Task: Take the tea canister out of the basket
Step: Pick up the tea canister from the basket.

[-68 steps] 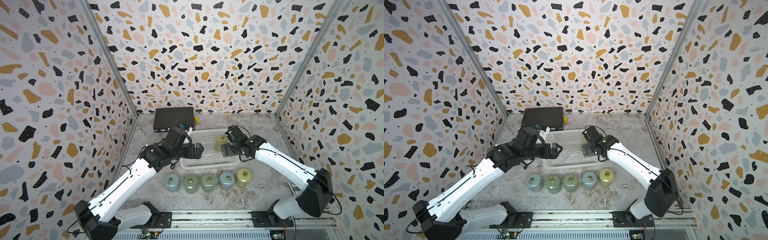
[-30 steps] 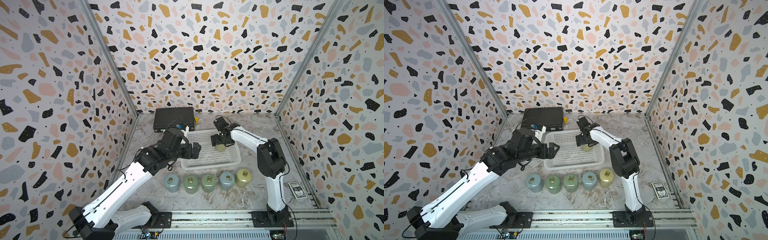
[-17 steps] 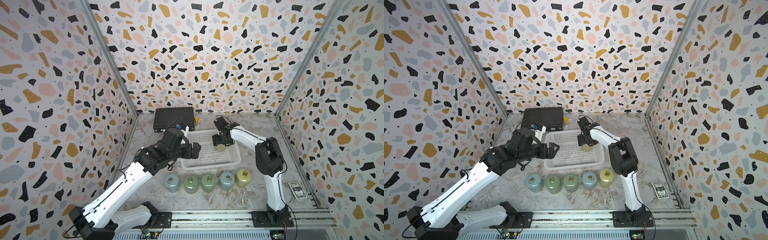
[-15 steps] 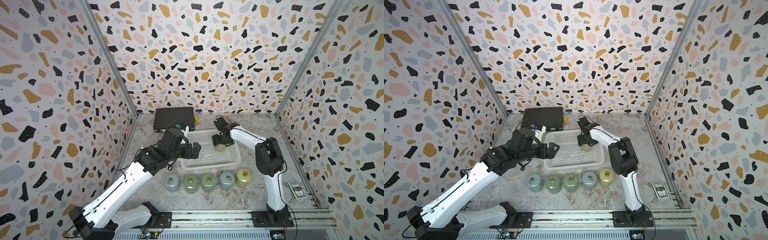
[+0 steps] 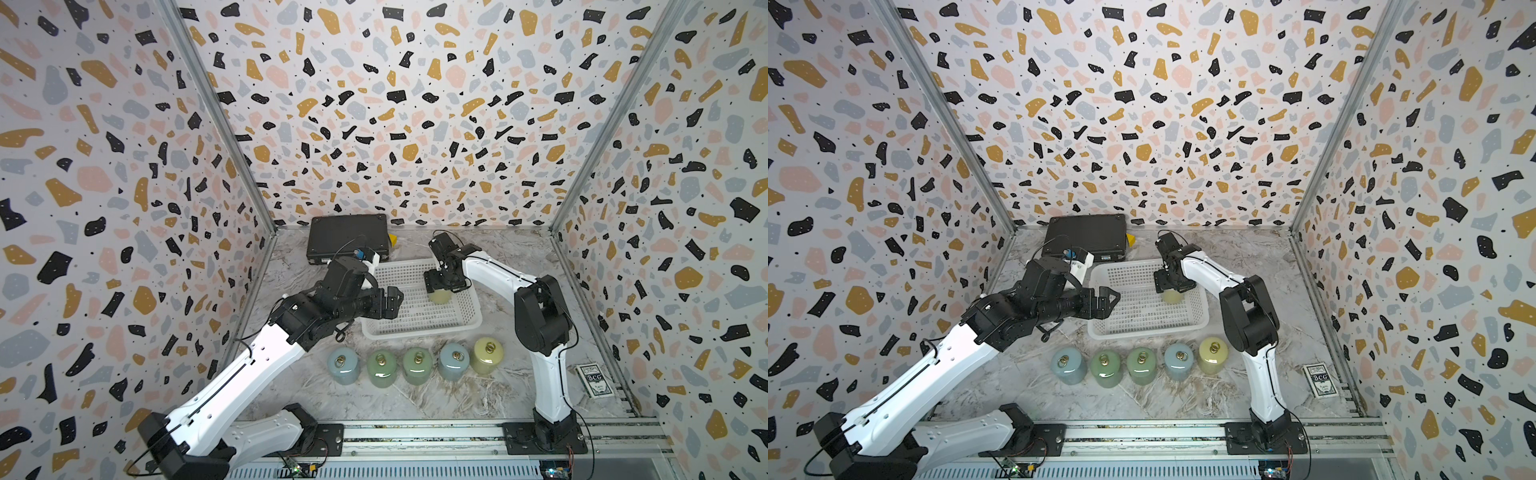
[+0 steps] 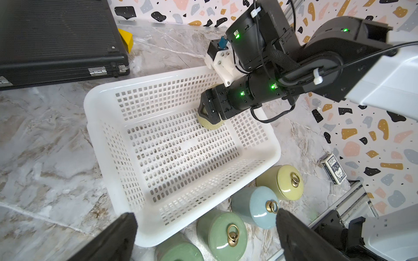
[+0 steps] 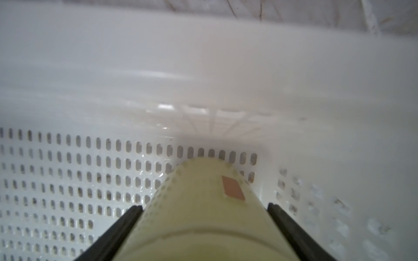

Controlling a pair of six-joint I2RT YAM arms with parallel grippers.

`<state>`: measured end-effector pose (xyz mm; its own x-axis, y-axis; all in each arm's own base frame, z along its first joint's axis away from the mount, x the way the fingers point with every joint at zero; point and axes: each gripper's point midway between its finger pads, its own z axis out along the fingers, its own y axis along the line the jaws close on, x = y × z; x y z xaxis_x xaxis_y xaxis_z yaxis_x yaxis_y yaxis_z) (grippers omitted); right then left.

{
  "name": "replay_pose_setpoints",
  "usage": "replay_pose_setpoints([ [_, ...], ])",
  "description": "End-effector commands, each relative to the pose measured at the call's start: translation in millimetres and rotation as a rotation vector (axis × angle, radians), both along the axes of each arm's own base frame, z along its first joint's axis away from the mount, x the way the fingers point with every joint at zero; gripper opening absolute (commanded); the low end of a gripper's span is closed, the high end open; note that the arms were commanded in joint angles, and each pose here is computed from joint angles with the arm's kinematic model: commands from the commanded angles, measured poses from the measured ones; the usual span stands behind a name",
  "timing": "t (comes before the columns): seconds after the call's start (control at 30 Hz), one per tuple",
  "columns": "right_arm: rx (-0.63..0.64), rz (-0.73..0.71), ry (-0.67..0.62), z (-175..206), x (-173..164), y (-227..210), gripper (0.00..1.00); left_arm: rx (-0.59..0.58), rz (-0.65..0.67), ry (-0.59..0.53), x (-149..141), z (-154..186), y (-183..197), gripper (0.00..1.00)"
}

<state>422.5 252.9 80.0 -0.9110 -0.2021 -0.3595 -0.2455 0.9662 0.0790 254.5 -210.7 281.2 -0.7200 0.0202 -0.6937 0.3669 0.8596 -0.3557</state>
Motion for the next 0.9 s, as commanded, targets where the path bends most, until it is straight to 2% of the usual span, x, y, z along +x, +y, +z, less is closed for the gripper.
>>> replay_pose_setpoints([
  [0.0, 0.085, 0.001, -0.117, 72.6, -2.9, 0.8, 0.77, -0.032, -0.043, -0.020, -0.4, 4.6, -9.9, 1.00],
  [0.57, 0.081, -0.034, -0.205, 135.8, -50.4, -40.6, 0.77, -0.088, -0.131, 0.048, -4.4, -0.4, -33.2, 1.00],
  [0.87, 0.030, -0.068, -0.241, 150.4, -76.6, -71.2, 0.78, -0.120, -0.181, 0.068, -3.3, 1.1, -50.1, 1.00],
])
